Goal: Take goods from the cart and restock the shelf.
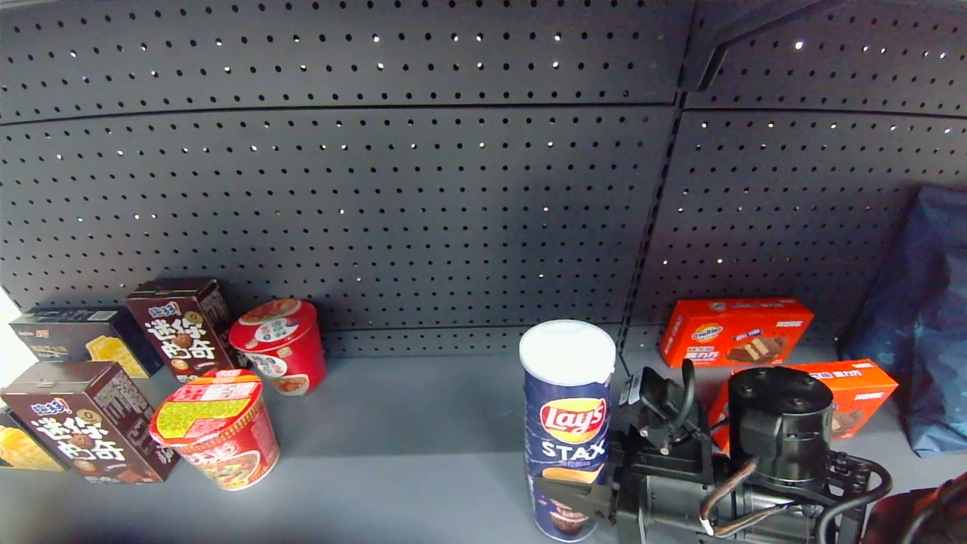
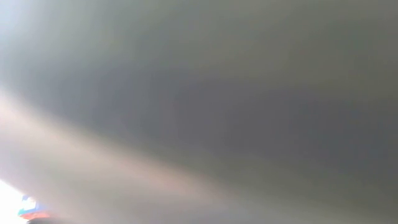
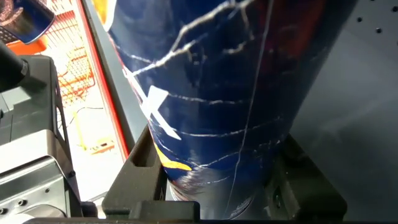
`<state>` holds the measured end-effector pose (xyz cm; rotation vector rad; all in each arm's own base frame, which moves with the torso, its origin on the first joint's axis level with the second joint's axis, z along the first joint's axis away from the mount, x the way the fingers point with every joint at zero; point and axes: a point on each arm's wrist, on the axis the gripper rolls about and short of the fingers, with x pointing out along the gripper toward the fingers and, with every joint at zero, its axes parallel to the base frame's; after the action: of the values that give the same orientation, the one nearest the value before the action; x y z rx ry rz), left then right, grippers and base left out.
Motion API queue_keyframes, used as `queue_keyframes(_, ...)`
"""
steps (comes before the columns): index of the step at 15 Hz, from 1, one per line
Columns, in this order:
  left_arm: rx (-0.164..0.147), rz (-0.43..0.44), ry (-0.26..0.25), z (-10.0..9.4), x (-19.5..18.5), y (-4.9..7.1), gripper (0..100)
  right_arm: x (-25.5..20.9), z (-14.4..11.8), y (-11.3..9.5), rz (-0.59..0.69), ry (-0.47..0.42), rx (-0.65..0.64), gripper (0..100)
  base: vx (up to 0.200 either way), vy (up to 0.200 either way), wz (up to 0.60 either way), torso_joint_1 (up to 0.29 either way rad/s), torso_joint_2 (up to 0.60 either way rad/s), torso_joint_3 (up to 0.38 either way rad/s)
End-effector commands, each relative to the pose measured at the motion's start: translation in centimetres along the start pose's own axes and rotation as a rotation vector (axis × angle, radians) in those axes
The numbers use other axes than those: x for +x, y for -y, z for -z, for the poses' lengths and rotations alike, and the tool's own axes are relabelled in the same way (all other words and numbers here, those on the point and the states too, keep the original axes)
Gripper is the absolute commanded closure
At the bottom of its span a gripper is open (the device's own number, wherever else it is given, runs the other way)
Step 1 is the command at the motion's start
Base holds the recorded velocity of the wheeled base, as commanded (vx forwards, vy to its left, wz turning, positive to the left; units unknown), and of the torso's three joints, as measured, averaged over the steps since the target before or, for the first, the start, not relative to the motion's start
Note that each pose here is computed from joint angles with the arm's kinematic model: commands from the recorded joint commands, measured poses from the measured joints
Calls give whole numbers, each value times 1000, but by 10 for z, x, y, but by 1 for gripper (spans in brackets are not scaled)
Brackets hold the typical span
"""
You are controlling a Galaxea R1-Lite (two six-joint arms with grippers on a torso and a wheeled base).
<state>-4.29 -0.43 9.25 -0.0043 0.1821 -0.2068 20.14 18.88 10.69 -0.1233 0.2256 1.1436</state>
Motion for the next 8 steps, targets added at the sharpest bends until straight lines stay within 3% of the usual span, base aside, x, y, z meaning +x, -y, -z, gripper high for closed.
queue_keyframes(1,0,1,0,0,0,0,100,7,3,0,-11,-8,1,100,0,0,0,0,0,0)
queue_keyframes(8,0,1,0,0,0,0,100,16,7,-4,-34,-13,-3,100,0,0,0,0,0,0)
